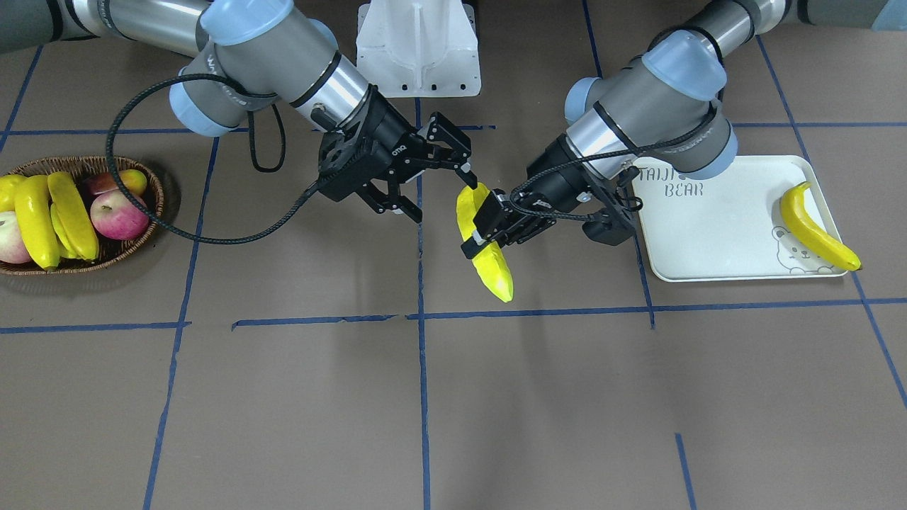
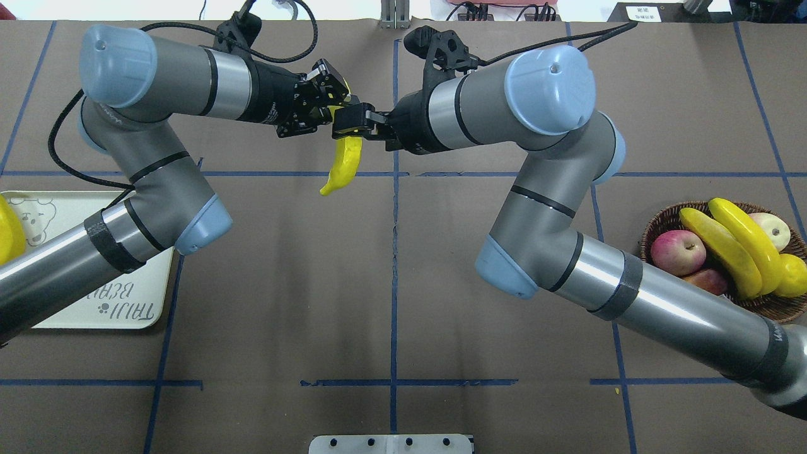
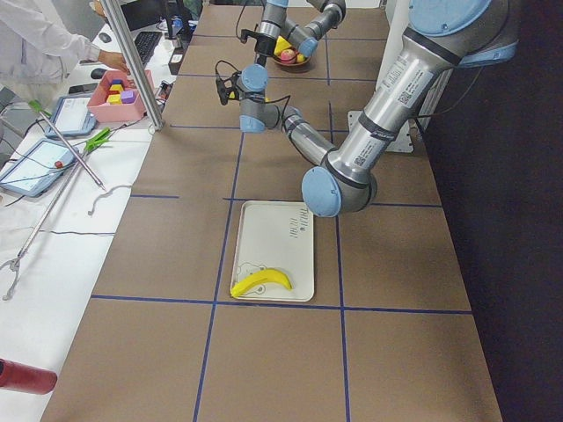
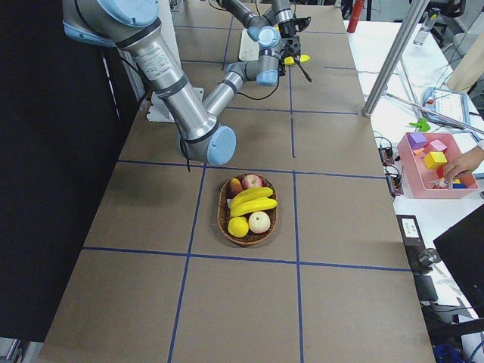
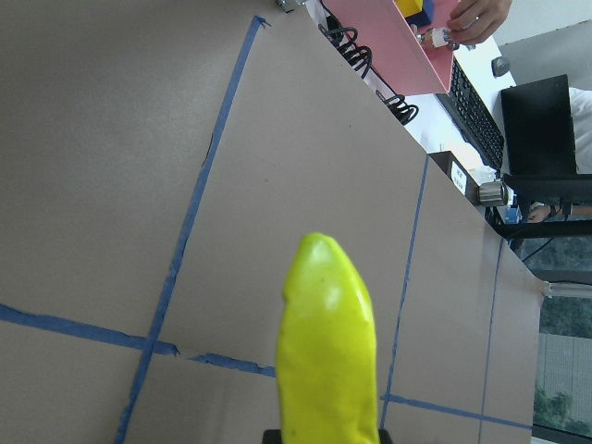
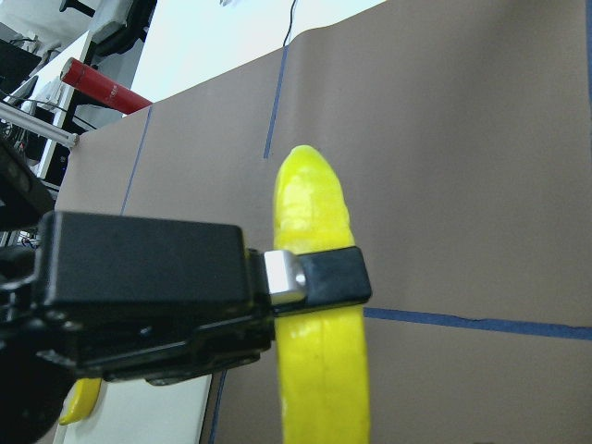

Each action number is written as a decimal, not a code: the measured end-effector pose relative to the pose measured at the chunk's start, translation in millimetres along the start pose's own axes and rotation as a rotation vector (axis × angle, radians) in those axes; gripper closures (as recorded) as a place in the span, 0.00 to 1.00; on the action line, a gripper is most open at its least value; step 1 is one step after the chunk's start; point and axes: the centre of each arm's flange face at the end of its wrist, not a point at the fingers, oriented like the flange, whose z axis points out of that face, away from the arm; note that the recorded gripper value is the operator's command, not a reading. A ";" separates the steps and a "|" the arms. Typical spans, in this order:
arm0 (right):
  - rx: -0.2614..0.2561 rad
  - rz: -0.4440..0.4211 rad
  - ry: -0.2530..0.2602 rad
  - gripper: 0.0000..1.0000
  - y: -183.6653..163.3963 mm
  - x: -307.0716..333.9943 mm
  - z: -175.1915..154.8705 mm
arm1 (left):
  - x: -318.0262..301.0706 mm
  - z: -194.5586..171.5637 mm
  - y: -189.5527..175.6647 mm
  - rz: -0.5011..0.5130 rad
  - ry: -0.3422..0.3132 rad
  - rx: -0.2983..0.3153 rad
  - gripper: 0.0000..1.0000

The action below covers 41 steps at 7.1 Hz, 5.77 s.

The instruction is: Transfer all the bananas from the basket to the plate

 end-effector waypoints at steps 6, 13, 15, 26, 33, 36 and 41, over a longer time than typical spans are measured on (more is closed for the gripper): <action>-0.088 0.024 0.299 0.00 -59.7 157.4 -95.6 | -237.7 -104.5 -91.7 -0.004 -0.360 0.150 1.00; -0.225 -0.113 0.635 0.00 -38.8 223.3 -176.2 | -404.6 -213.8 -102.3 0.096 -0.723 0.095 0.00; -0.227 -0.155 0.638 0.00 -21.4 248.5 -190.7 | -388.0 -252.5 -120.4 0.147 -0.645 0.002 0.00; -0.343 -0.612 0.754 0.19 112.6 401.5 -242.6 | -302.9 -238.5 -152.8 0.159 -0.494 -0.038 0.00; -0.416 -0.653 0.766 0.47 135.7 413.1 -238.1 | -299.4 -232.6 -153.6 0.159 -0.492 -0.041 0.00; -0.440 -0.655 0.770 0.97 144.4 418.2 -237.7 | -299.1 -231.5 -153.1 0.160 -0.492 -0.042 0.00; -0.469 -0.665 0.761 0.98 99.9 348.6 -278.2 | -296.9 -231.2 -152.8 0.164 -0.488 -0.042 0.00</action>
